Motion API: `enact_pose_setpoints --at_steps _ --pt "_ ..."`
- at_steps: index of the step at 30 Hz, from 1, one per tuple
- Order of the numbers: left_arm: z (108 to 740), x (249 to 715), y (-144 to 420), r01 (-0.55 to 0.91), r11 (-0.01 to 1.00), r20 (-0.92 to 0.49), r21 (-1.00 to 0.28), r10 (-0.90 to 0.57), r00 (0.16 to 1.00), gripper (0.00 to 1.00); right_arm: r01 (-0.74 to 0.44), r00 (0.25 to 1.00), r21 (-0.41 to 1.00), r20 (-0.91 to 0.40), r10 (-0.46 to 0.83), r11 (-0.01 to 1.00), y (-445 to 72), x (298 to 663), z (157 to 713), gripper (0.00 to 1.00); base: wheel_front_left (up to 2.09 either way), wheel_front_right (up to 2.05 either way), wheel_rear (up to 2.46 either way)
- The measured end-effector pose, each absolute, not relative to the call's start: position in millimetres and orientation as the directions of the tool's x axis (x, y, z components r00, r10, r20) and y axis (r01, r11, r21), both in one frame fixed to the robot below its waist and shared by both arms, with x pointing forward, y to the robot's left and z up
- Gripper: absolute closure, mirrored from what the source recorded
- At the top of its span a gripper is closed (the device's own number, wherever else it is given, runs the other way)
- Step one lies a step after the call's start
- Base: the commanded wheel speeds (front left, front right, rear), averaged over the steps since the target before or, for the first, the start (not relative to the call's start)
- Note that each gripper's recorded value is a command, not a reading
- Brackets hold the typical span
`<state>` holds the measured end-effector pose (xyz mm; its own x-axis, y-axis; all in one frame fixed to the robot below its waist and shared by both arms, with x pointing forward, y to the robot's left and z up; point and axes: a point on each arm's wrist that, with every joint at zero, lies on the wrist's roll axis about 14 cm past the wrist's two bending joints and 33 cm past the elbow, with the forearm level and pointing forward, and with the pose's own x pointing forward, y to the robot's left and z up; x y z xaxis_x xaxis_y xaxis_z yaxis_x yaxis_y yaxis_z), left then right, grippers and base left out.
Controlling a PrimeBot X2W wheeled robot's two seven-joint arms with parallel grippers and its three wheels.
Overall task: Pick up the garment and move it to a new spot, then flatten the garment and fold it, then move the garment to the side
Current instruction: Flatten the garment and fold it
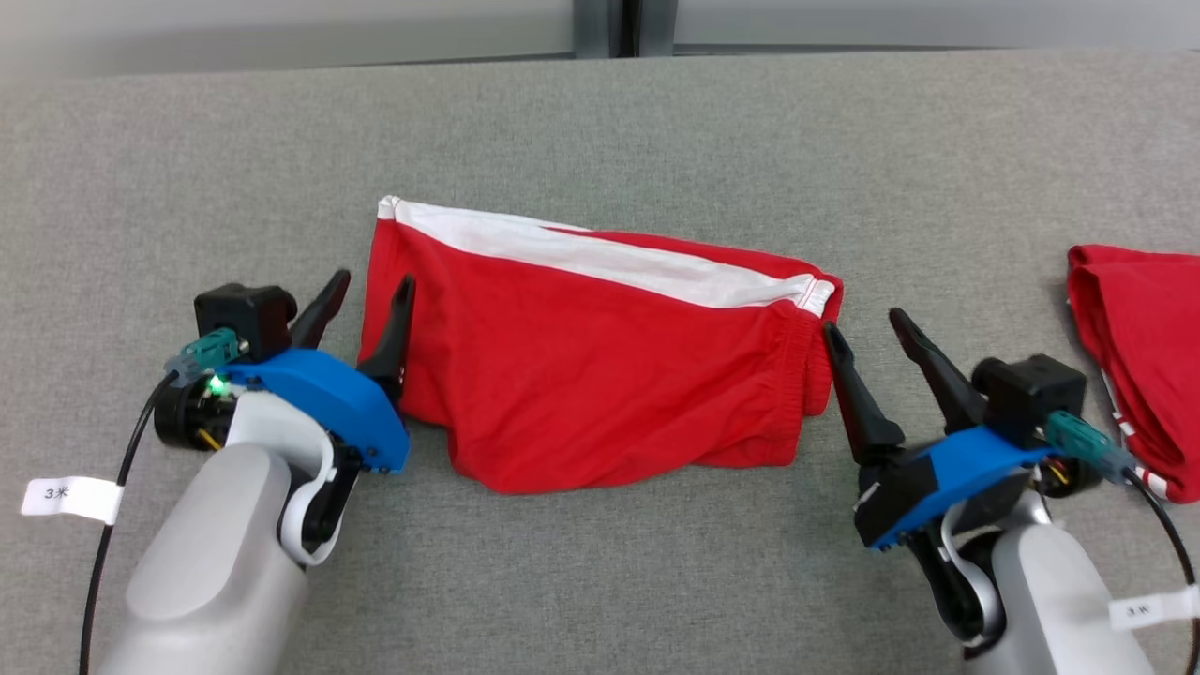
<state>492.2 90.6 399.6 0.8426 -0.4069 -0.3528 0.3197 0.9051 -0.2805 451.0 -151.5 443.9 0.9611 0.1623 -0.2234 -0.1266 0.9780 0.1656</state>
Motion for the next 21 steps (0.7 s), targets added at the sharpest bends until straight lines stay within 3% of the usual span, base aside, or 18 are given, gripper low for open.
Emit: enact_pose_setpoints --at_steps 9,20,21 --pt "376 465 96 0.26 0.919 -0.524 -0.297 -0.384 0.76 0.0 -0.068 0.975 0.165 -0.198 0.101 0.984 -173 425 462 0.0 0.0 0.0 0.0" --pt "363 462 91 0.229 0.906 -0.576 -0.356 -0.406 0.709 0.0 -0.039 0.979 0.172 -0.193 0.072 0.984 -183 412 466 0.0 0.0 0.0 0.0" --pt "363 459 85 0.236 0.895 -0.571 -0.378 -0.426 0.702 0.66 -0.033 0.979 0.173 -0.193 0.067 0.984 -185 411 466 0.0 0.0 0.0 0.0"
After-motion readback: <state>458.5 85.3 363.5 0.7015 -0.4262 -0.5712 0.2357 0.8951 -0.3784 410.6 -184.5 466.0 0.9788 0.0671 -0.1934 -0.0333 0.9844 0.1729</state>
